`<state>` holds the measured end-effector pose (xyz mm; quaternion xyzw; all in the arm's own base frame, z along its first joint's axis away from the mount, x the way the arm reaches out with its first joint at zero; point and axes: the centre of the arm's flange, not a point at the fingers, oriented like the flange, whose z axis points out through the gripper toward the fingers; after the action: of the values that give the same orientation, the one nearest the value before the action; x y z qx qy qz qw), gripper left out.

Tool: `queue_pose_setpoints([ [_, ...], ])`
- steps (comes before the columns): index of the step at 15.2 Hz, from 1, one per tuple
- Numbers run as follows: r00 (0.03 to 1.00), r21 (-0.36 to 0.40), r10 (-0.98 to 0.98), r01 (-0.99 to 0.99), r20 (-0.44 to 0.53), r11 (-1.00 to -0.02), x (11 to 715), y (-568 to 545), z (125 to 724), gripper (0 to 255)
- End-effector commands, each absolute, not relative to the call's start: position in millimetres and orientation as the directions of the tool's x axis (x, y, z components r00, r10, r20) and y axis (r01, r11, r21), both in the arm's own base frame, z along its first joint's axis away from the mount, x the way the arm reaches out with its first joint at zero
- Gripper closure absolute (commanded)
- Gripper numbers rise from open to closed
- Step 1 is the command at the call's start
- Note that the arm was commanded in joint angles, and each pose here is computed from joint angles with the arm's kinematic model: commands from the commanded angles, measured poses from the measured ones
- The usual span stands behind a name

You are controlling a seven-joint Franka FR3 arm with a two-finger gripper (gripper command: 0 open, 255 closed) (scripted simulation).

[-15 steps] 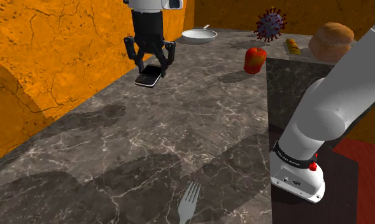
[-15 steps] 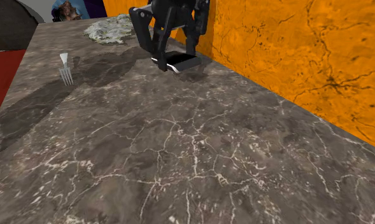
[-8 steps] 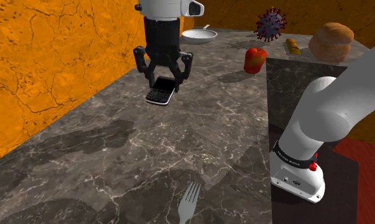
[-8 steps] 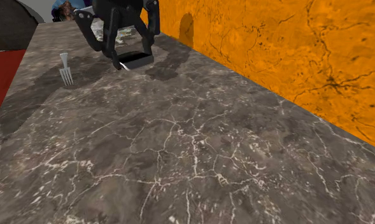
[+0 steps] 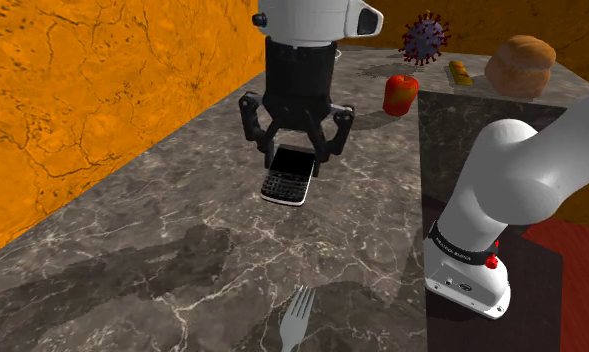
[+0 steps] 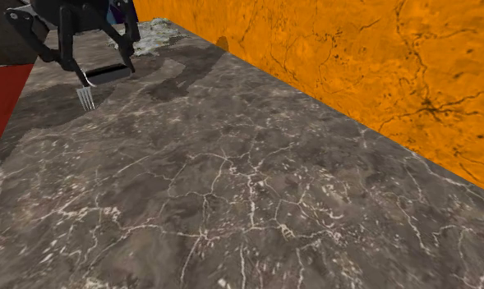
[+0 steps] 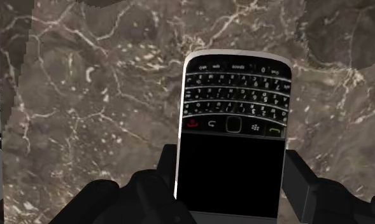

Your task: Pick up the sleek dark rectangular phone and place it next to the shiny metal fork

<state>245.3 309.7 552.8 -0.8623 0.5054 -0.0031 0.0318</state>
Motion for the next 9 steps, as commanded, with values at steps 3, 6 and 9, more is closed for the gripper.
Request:
queue_pose_setpoints([
  [3,0.488,-0.058,-0.872,-0.872,-0.027,-0.486,195,326,552,255],
  [6,0.488,-0.058,-0.872,-0.872,-0.027,-0.486,157,337,552,255],
  [9,0.488,-0.058,-0.872,-0.872,-0.027,-0.486,119,349,552,255],
])
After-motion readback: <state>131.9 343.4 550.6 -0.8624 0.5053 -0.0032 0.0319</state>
